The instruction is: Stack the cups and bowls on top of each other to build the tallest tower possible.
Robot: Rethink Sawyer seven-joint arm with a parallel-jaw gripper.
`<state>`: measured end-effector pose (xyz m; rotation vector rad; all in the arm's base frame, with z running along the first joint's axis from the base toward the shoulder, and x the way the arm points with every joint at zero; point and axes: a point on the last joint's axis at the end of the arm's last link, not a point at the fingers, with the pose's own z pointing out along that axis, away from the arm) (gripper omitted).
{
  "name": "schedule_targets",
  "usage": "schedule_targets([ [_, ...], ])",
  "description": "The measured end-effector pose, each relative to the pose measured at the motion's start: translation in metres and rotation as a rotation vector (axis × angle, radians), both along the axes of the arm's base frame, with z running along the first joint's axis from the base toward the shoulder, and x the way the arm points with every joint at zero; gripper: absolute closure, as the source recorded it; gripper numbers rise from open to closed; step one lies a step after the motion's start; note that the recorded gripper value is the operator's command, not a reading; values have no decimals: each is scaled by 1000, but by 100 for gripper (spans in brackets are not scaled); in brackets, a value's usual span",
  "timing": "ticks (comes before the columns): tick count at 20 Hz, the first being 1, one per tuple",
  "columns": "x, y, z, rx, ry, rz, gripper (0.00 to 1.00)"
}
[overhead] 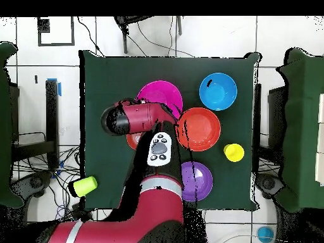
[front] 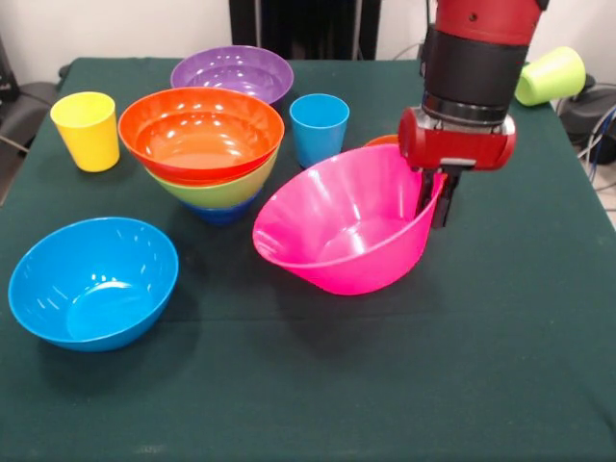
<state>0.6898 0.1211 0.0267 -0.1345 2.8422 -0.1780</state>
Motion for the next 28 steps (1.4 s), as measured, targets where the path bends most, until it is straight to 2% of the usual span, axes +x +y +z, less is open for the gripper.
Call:
schedule_targets([
  [5, 5, 0, 23, 1, 2, -12, 100],
  [6, 7, -1, 35, 1, 7, -18, 100],
  [8, 8, -1, 40, 1, 9, -21, 100],
  [10, 11, -1, 56, 1, 9, -28, 100],
  [20, 20, -3, 99, 0, -34, -33, 100],
  [25, 18, -8, 113, -4, 0, -48, 100],
  [28, 18, -19, 119, -7, 27, -68, 100],
])
